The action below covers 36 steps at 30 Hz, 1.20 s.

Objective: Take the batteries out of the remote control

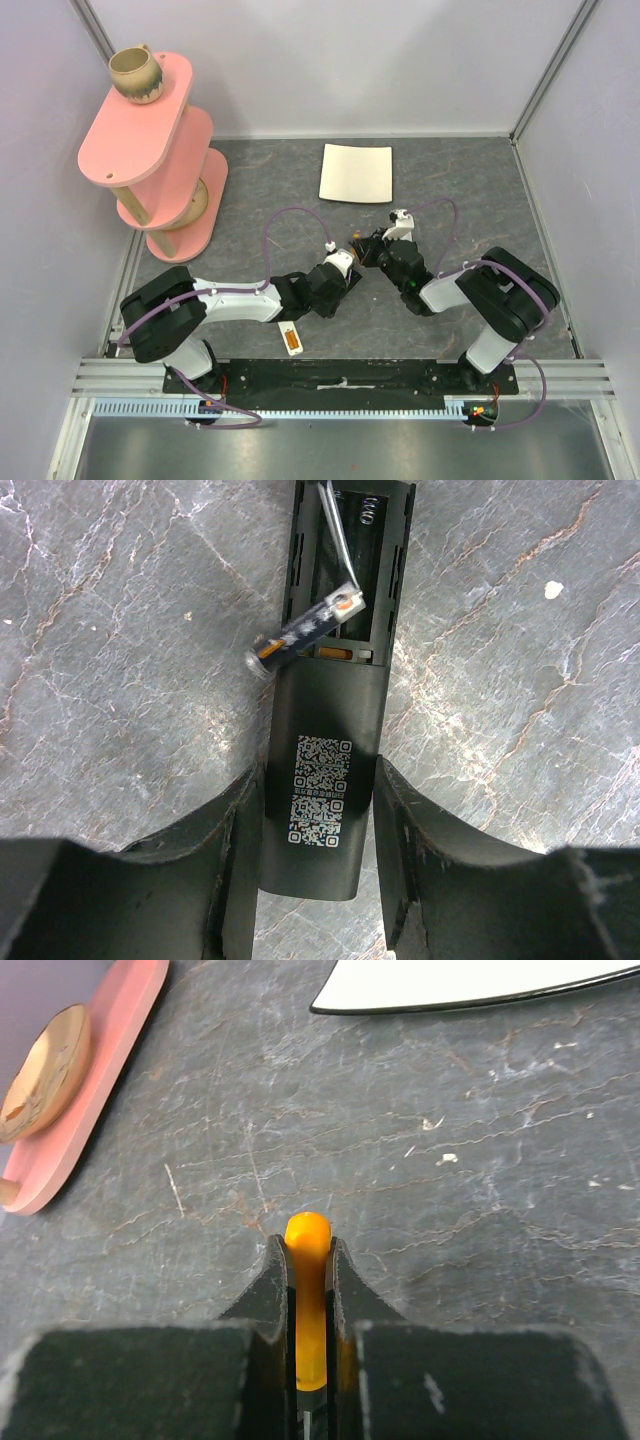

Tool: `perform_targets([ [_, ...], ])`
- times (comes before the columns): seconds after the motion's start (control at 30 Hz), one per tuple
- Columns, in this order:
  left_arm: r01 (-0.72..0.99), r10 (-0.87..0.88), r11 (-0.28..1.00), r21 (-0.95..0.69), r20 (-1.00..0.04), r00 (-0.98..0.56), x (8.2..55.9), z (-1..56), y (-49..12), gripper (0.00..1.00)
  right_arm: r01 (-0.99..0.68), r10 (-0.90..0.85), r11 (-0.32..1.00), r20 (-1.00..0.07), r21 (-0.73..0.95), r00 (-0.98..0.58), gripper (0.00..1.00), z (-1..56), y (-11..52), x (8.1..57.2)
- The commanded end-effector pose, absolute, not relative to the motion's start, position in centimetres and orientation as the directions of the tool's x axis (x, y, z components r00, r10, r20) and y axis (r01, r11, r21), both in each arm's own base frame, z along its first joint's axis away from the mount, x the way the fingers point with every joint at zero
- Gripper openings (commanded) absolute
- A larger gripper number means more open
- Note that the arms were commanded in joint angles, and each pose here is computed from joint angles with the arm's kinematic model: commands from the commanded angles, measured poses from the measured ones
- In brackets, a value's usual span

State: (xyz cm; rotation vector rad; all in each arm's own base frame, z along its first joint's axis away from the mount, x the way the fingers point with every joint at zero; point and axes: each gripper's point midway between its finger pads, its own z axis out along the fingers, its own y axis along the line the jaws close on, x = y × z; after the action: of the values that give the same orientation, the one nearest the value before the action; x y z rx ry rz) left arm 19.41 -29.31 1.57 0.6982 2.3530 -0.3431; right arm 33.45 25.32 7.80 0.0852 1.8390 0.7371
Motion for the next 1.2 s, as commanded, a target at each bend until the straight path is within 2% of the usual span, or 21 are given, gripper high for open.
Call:
perform_targets([
  [0.0,0.543,0.442,0.838,-0.049,-0.522,-0.729,17.0,-2.2,-26.8,0.02,-0.338,0.456,0.727,-0.789,0.597,-0.412,0.00,9.3,27.0,33.1],
  [0.27,0.542,0.441,0.839,-0.050,-0.522,-0.730,17.0,-2.2,-26.8,0.02,-0.366,0.490,0.672,-0.757,0.644,-0.432,0.00,10.2,28.1,32.6],
  [0.53,0.547,0.441,0.836,-0.052,-0.530,-0.724,17.1,-1.9,-26.9,0.02,-0.356,0.502,0.691,-0.773,0.629,-0.388,0.00,11.7,27.1,32.6],
  [0.67,0.556,0.404,0.825,-0.101,-0.584,-0.705,18.3,-0.1,-28.1,0.02,-0.366,0.521,0.705,-0.794,0.607,-0.313,0.00,15.4,25.5,32.2],
  [0.73,0.568,0.369,0.809,-0.153,-0.621,-0.692,19.2,1.8,-28.9,0.02,-0.349,0.497,0.737,-0.813,0.580,-0.302,0.00,15.9,24.5,31.8],
  [0.8,0.577,0.324,0.794,-0.191,-0.669,-0.668,20.4,4.2,-29.7,0.02,-0.349,0.522,0.742,-0.820,0.573,-0.236,0.00,18.8,23.1,31.4],
  [0.97,0.580,0.272,0.792,-0.191,-0.740,-0.615,23.2,8.1,-29.6,0.02,-0.328,0.529,0.771,-0.836,0.546,-0.148,0.00,22.5,19.8,29.6],
  [1.17,0.511,0.219,0.842,-0.173,-0.755,-0.618,26.9,9.8,-26.1,0.02,-0.304,0.502,0.798,-0.853,0.521,-0.143,0.00,22.5,18.2,28.4],
])
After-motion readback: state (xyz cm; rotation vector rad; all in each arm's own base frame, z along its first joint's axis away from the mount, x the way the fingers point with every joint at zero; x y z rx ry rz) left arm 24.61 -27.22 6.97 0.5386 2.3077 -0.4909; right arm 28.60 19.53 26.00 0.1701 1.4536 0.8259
